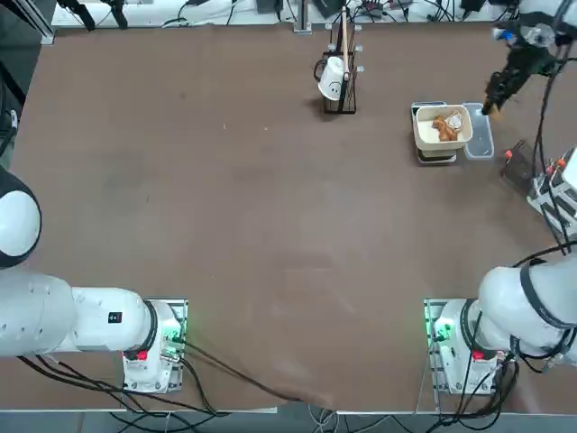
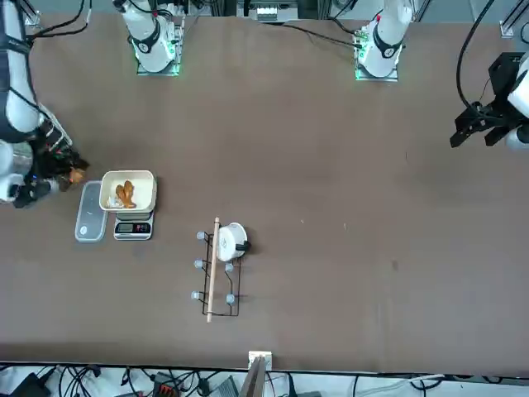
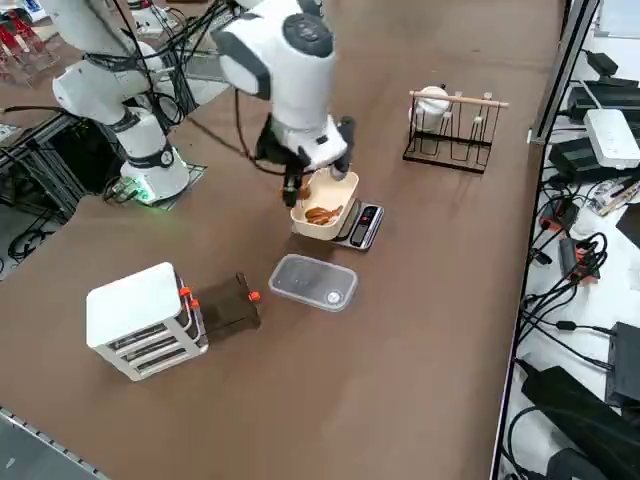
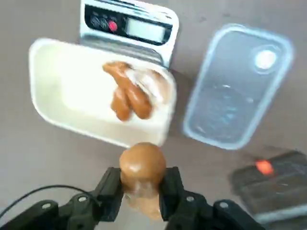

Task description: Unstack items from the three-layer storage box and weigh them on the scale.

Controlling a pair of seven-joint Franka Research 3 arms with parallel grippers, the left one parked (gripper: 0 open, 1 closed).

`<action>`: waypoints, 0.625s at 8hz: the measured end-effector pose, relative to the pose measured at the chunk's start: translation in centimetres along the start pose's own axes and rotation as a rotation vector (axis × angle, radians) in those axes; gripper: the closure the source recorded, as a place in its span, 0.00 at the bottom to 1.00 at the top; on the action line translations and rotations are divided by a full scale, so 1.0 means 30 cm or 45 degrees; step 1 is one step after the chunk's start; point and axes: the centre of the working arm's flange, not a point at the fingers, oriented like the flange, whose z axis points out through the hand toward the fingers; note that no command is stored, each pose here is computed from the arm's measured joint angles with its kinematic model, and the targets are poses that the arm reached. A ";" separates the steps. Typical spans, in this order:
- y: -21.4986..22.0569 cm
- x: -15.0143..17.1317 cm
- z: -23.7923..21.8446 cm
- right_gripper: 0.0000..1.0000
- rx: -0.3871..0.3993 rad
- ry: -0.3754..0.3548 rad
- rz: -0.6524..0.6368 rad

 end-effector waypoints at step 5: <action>-0.124 0.118 0.129 0.11 -0.030 0.019 0.138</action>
